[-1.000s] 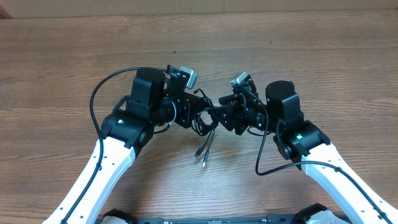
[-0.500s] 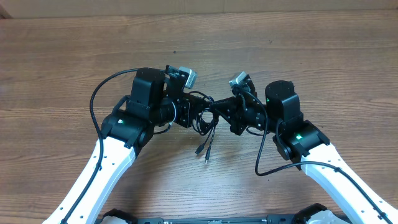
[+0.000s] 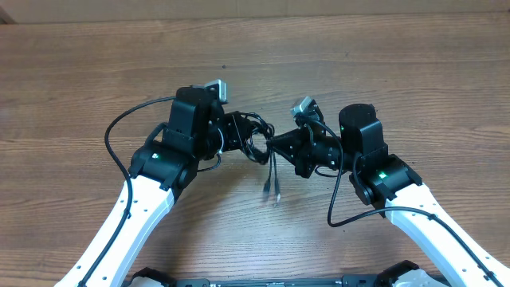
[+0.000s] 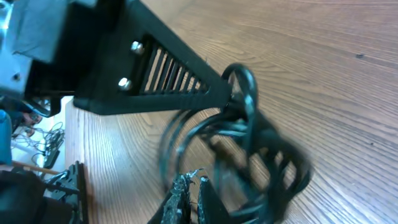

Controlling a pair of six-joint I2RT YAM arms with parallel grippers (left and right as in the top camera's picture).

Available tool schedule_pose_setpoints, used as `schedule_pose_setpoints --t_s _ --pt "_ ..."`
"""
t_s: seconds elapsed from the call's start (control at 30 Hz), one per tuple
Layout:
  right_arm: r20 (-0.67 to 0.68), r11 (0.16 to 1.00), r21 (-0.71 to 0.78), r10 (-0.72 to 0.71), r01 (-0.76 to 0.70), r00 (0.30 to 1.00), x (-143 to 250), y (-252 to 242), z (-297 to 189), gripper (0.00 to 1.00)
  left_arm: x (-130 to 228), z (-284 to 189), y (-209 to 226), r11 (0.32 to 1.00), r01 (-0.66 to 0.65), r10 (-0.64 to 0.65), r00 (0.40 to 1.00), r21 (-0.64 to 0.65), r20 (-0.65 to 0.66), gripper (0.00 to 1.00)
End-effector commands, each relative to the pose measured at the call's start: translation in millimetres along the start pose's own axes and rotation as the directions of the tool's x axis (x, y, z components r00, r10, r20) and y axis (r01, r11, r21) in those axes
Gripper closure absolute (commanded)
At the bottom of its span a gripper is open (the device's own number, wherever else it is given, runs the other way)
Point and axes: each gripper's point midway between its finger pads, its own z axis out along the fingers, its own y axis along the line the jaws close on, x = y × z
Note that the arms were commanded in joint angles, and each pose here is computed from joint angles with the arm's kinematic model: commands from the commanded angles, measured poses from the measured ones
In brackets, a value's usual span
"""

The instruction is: Untangle cables

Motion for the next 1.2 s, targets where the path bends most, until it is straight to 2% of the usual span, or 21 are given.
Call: schedule_pose_setpoints --t_s 0.0,0.13,0.2,0.27,0.33,0.4,0.67,0.77,1.0,1.17 --pt "0.014 0.999 -0.028 -0.017 0.017 1.0 -8 6 -1 0.96 -11 -2 4 0.994 0.104 -0.103 0.994 -0.029 0.046 0.96" --pt "0.014 1.0 -0.022 -0.018 0.018 1.0 -9 5 -1 0.96 -4 -2 5 0.994 0.102 -0.101 0.995 -0.032 0.015 0.96" --pt "0.017 1.0 0.006 -0.018 0.018 1.0 -9 0 -1 0.81 0 -2 2 0.998 0.06 -0.06 0.998 -0.017 -0.008 0.96" --pt "0.022 0.998 0.057 -0.022 0.021 1.0 -10 -9 -1 0.6 5 -2 -2 1.0 0.012 -0.012 0.999 0.008 -0.034 0.96" --pt "0.023 0.995 0.096 -0.043 0.041 0.999 -11 -15 -2 0.47 10 -3 -6 0.999 -0.026 0.028 0.998 0.035 -0.061 0.96" --pt "0.019 0.99 0.108 -0.092 0.089 0.996 -11 -17 -2 0.4 14 -3 -11 0.996 -0.061 0.067 0.994 0.072 -0.082 0.96" --pt "0.002 0.965 0.125 -0.231 0.229 0.973 -11 -20 -2 0.36 29 -8 -33 0.973 -0.1 0.133 0.98 0.207 -0.149 0.96" --pt "-0.005 0.957 0.178 -0.231 0.228 0.973 -12 -29 -4 0.38 32 -9 -36 0.968 -0.096 0.136 0.977 0.231 -0.164 0.96" --pt "0.0 0.954 0.189 -0.235 0.231 0.972 -14 -30 -4 0.95 32 -10 -37 0.967 -0.095 0.137 0.976 0.237 -0.167 0.96" --pt "0.005 0.963 0.145 -0.231 0.227 0.973 -13 -23 -3 0.96 29 -8 -33 0.974 -0.096 0.129 0.98 0.208 -0.152 0.96"
